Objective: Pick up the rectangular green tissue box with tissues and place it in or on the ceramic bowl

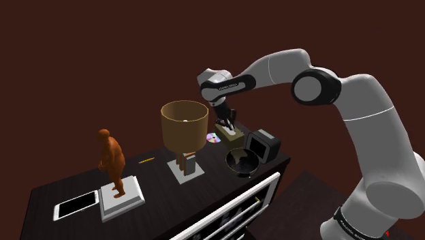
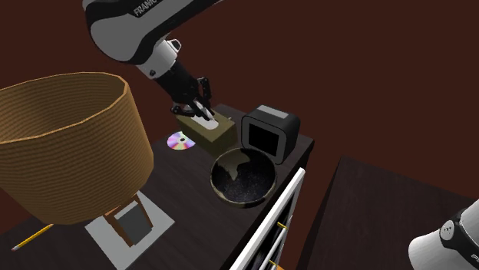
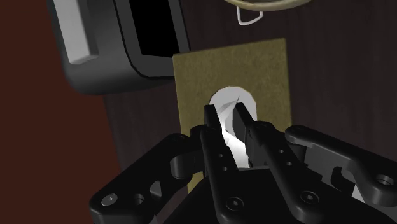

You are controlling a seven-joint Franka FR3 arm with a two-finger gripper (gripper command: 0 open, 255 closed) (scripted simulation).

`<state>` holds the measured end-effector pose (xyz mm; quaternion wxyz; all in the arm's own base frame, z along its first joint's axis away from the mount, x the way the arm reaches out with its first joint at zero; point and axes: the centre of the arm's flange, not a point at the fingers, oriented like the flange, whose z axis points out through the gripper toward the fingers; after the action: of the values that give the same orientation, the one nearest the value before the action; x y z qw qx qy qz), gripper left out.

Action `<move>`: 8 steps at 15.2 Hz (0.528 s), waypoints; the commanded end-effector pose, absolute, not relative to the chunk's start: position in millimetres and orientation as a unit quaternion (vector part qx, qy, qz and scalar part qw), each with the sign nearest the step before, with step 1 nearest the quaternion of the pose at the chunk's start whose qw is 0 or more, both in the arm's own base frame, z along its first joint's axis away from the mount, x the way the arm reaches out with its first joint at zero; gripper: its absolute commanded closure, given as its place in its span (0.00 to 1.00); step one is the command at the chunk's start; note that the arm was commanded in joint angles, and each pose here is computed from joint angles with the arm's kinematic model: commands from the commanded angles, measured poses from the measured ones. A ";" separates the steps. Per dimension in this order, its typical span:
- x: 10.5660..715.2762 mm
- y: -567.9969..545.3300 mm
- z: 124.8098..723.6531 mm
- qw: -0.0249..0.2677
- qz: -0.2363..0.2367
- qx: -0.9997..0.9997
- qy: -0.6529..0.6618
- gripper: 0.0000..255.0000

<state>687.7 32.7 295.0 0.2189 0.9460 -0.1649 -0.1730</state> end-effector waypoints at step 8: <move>687.4 33.1 342.5 0.219 -0.173 0.946 -0.165 1.00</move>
<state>687.9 32.7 336.9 0.2190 0.9460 -0.1649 -0.1730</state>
